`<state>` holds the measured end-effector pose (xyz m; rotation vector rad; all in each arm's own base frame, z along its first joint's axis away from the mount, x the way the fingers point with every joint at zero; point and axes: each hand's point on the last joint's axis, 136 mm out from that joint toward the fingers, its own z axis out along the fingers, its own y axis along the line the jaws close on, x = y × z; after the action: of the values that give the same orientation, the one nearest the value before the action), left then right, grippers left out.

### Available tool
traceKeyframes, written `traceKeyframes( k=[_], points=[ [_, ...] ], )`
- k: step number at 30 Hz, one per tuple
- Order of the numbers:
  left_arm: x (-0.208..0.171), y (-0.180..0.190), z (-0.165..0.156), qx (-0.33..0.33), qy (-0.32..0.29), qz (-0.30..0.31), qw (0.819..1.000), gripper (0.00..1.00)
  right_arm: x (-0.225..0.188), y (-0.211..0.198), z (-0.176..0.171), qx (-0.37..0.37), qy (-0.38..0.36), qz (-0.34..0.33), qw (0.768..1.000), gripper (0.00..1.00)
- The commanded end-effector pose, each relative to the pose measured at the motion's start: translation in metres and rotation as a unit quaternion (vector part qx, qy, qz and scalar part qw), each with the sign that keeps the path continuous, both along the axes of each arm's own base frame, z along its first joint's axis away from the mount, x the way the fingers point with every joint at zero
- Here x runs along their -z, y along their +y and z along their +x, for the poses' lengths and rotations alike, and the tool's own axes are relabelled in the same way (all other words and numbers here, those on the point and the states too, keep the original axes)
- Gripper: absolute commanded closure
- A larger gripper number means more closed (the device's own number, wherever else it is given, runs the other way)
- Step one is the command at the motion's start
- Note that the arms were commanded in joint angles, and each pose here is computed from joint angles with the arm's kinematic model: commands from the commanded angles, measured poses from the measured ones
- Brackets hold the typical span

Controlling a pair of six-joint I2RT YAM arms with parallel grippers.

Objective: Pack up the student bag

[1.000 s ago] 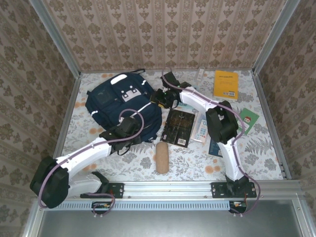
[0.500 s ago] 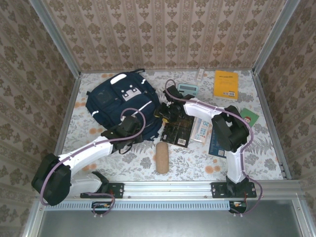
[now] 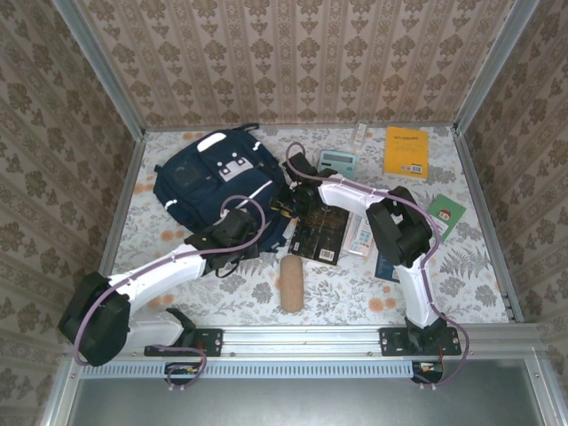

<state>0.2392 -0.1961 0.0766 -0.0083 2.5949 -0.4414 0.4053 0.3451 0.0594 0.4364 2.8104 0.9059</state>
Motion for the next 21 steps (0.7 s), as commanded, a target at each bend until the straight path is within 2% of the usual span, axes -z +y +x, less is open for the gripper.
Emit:
traceKeyframes(
  k=[1, 2, 12, 21],
  points=[
    [-0.022, -0.021, 0.007, 0.032, -0.025, -0.022, 0.999, 1.0, -0.01, 0.018, -0.002, -0.019, -0.009, 0.02, 1.0, 0.96],
    [-0.021, -0.019, 0.007, 0.03, -0.024, -0.018, 0.999, 1.0, -0.013, 0.015, -0.001, -0.019, -0.014, 0.016, 1.0, 1.0],
    [-0.008, 0.046, 0.001, -0.052, 0.025, 0.063, 0.996, 1.0, -0.092, -0.014, 0.014, -0.052, -0.114, -0.022, 0.992, 1.0],
    [0.003, 0.116, -0.007, -0.146, 0.081, 0.082, 0.983, 1.0, -0.102, -0.038, 0.015, -0.053, -0.119, -0.024, 0.991, 1.0]
  ],
)
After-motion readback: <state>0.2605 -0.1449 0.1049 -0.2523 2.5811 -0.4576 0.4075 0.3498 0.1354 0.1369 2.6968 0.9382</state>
